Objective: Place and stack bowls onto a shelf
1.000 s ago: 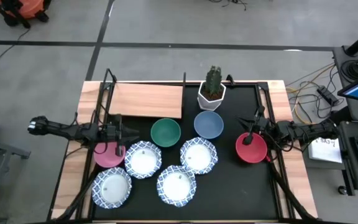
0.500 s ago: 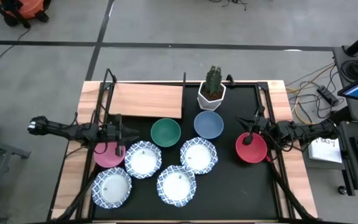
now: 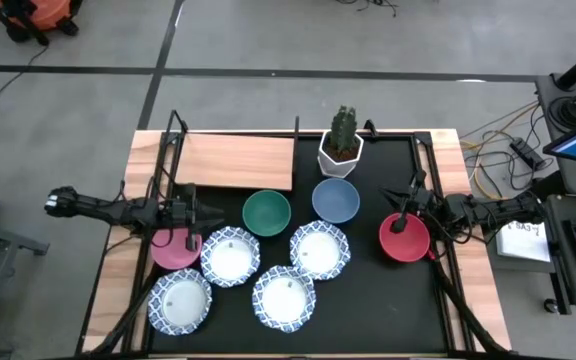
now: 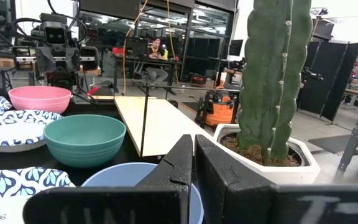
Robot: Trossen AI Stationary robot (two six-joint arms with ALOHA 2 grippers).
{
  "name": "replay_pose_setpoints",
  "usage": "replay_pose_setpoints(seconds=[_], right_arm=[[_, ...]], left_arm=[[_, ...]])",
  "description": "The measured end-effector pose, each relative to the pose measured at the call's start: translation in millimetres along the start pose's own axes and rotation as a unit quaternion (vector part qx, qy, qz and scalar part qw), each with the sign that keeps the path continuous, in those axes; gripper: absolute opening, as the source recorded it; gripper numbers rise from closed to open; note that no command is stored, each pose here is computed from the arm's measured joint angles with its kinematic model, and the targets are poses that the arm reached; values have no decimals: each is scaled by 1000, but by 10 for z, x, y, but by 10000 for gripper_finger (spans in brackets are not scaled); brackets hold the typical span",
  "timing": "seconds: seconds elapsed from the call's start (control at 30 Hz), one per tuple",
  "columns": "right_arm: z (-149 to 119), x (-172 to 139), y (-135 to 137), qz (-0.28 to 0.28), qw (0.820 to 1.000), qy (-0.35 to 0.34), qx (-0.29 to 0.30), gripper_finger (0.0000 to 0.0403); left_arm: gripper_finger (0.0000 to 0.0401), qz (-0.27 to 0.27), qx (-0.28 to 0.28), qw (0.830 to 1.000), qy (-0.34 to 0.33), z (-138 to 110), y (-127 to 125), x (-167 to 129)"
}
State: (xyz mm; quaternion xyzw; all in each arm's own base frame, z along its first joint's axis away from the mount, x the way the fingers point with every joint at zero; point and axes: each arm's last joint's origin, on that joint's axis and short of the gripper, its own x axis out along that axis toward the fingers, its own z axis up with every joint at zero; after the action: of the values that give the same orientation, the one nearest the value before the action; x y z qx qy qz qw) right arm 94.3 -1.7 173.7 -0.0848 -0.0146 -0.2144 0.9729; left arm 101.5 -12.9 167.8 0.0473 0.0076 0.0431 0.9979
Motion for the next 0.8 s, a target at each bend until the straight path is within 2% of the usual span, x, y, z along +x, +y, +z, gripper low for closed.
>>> replay_pose_setpoints(seconds=[0.5, 0.57, 0.67, 0.8], right_arm=[[1, 0, 0, 0, 1000, 0, 3, 9], [0, 0, 0, 1, 999, 0, 48, 9], [0, 0, 2, 4, 984, 0, 178, 9], [48, 0, -20, -13, 975, -23, 219, 9]], left_arm=[[92, 0, 0, 1000, 0, 0, 0, 0], [92, 0, 0, 1000, 0, 0, 0, 0], [92, 0, 0, 1000, 0, 0, 0, 0], [92, 5, 0, 1000, -21, 42, 6, 0]])
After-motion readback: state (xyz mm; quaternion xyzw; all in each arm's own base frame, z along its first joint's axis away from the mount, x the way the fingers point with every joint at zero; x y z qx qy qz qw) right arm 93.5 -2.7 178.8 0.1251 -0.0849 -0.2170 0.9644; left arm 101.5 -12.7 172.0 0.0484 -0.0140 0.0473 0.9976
